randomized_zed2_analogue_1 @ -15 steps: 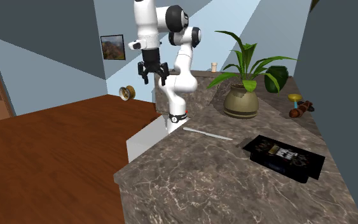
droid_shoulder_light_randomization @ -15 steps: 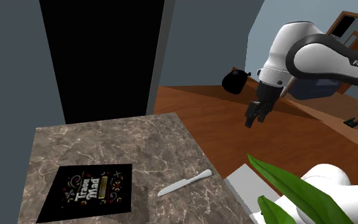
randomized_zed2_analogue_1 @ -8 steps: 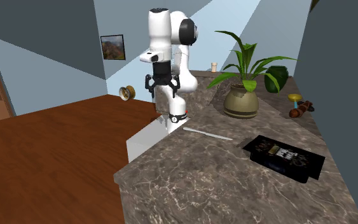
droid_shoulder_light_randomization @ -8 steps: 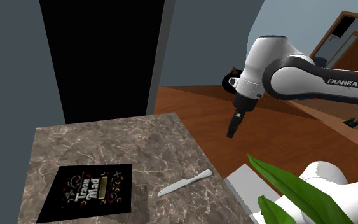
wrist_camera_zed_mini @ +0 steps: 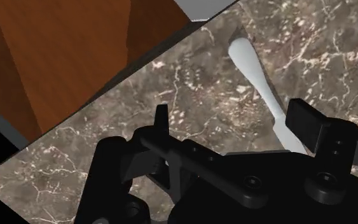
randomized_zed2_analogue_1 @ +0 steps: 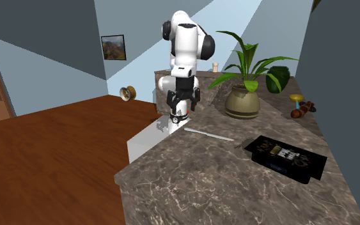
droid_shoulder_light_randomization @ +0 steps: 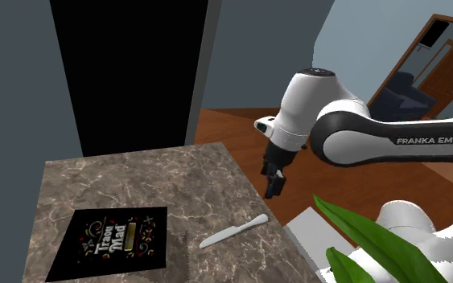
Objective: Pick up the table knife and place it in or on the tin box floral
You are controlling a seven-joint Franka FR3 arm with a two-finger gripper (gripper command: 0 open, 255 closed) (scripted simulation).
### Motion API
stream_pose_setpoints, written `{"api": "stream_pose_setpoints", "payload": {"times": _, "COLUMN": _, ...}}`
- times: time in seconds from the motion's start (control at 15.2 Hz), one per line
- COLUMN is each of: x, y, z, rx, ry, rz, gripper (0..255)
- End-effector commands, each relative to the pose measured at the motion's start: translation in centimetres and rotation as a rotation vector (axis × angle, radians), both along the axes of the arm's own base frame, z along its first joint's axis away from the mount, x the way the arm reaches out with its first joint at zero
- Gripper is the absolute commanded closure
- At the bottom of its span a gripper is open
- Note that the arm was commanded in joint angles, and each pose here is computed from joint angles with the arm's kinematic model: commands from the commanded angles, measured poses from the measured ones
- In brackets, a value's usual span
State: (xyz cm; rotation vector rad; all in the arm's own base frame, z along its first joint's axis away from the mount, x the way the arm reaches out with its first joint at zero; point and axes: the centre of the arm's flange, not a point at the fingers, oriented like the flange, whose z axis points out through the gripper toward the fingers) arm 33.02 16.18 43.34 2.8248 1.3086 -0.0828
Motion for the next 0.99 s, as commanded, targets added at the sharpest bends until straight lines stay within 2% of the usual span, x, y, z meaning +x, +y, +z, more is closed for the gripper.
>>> {"api": "stream_pose_setpoints", "payload": {"times": 0.0, "x": -0.8, "y": 1.8, "z": -1.1, "rx": 0.009, "ry": -0.016, "rz": 0.127, "gripper": 0}}
{"api": "stream_pose_setpoints", "payload": {"times": 0.46, "x": -5.2, "y": 8.3, "z": -5.5, "rx": 0.033, "ry": -0.062, "rz": 0.541, "gripper": 0}}
{"api": "stream_pose_setpoints", "payload": {"times": 0.92, "x": -5.0, "y": 8.2, "z": -9.2, "rx": 0.033, "ry": -0.062, "rz": 0.541, "gripper": 0}}
